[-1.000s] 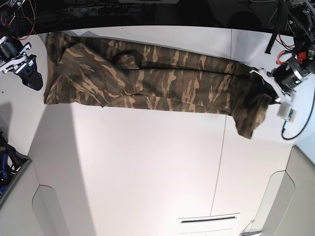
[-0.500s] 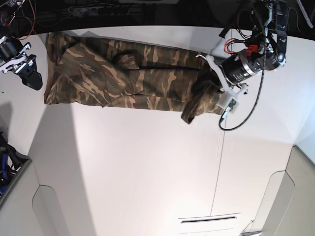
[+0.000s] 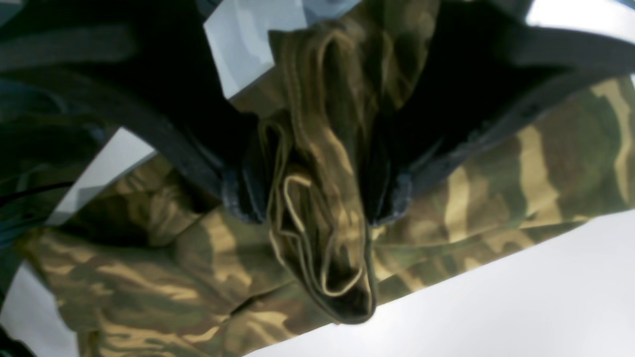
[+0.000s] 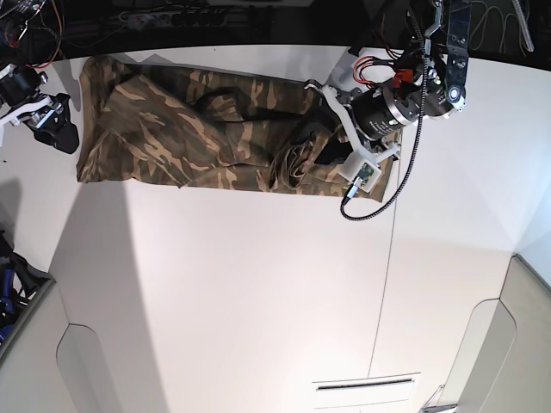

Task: Fold the T-shirt properly
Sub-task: 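Fold the strip end with the left gripper toward the right gripper, then grasp the other strip end with the right gripper while left holds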

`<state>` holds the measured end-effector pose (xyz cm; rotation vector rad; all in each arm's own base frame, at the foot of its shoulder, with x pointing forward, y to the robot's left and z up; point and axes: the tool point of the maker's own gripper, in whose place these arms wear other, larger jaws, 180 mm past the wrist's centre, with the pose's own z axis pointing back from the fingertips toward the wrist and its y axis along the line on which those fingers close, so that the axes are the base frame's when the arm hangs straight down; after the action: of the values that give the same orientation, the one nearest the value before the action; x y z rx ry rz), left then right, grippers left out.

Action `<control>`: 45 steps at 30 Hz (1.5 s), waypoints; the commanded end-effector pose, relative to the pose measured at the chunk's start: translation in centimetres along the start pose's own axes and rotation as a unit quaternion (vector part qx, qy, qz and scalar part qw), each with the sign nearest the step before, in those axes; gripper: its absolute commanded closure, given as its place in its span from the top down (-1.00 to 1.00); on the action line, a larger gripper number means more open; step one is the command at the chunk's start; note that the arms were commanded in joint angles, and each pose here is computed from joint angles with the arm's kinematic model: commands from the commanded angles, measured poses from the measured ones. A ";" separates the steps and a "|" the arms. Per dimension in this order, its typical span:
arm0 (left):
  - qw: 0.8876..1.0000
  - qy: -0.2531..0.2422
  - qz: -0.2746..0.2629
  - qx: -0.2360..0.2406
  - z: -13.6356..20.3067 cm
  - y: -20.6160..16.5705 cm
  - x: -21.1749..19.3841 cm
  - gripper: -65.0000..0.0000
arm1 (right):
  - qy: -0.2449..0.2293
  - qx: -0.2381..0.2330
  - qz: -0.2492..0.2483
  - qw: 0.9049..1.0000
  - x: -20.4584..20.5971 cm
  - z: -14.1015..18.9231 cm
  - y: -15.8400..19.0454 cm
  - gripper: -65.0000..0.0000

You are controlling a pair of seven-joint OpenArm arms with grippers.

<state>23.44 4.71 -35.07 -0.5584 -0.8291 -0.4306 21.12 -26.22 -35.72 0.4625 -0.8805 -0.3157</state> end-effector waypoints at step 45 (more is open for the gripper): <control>0.996 -0.027 0.055 -0.071 0.4 -2.6 1.5 0.07 | 0.049 0.019 -0.032 0.998 -4.0 -2.6 -0.2 0.17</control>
<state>22.28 2.94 -34.05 -0.7247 -0.7797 -0.3738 20.16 -23.29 -40.82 0.5504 -0.7398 -0.3494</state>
